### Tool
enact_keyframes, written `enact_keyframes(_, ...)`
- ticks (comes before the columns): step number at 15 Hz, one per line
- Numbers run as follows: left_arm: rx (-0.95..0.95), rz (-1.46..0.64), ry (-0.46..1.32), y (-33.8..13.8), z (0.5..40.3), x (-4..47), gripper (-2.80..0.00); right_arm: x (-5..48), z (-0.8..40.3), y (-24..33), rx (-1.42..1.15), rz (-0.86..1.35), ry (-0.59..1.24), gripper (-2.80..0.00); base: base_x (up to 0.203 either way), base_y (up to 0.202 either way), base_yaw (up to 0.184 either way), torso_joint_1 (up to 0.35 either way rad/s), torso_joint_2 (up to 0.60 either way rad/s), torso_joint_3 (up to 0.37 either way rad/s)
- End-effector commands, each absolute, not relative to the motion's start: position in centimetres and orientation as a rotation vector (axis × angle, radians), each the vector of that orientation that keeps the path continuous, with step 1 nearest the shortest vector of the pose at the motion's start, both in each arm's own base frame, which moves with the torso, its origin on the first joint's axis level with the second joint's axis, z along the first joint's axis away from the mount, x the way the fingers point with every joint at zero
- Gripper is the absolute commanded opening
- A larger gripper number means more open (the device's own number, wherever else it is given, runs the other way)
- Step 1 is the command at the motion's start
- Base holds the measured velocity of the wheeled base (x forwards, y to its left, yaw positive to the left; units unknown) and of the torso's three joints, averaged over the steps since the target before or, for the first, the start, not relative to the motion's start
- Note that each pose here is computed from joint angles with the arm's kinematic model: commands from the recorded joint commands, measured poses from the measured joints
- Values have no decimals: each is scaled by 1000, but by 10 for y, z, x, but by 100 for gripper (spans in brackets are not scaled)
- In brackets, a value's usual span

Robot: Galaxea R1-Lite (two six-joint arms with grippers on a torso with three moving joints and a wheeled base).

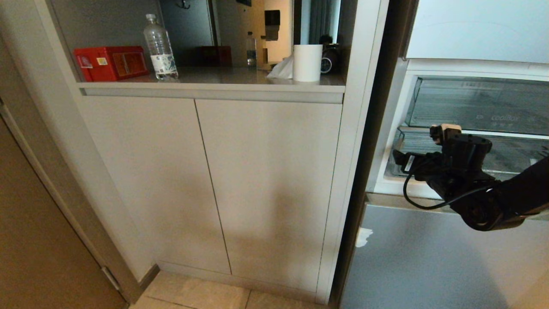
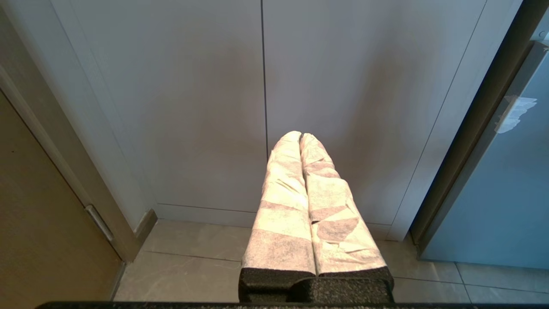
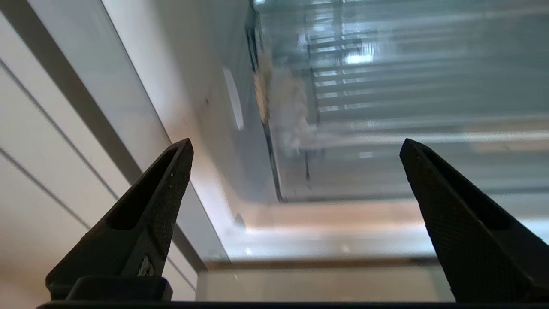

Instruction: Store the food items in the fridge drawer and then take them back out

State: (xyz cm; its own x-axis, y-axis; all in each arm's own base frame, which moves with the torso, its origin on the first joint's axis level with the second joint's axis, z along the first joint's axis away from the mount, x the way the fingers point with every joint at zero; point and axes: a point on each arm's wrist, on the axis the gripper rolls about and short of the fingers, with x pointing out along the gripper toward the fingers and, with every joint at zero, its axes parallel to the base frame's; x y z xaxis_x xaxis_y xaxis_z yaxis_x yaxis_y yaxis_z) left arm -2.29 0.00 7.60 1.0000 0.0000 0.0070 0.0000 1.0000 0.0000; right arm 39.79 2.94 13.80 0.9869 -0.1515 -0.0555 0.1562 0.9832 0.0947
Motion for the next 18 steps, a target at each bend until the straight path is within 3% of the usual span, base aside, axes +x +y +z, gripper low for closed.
enact_keyframes(1,0,0,-6,0,76,-23,-280,411,134,31,103,-157,32,0,0,0,0,0,0,0)
enact_keyframes(13,0,0,-6,0,76,-23,-280,434,129,25,107,-171,3,0,0,0,0,0,0,0)
enact_keyframes(14,0,0,-6,0,76,-23,-280,433,127,23,106,-176,8,-176,0,0,0,0,0,0)
enact_keyframes(15,0,0,-6,0,76,-23,-280,432,127,23,106,-176,9,-280,0,0,0,0,0,0)
enact_keyframes(18,0,0,-6,0,76,-23,-280,425,127,23,102,-174,13,-280,0,0,0,0,0,0)
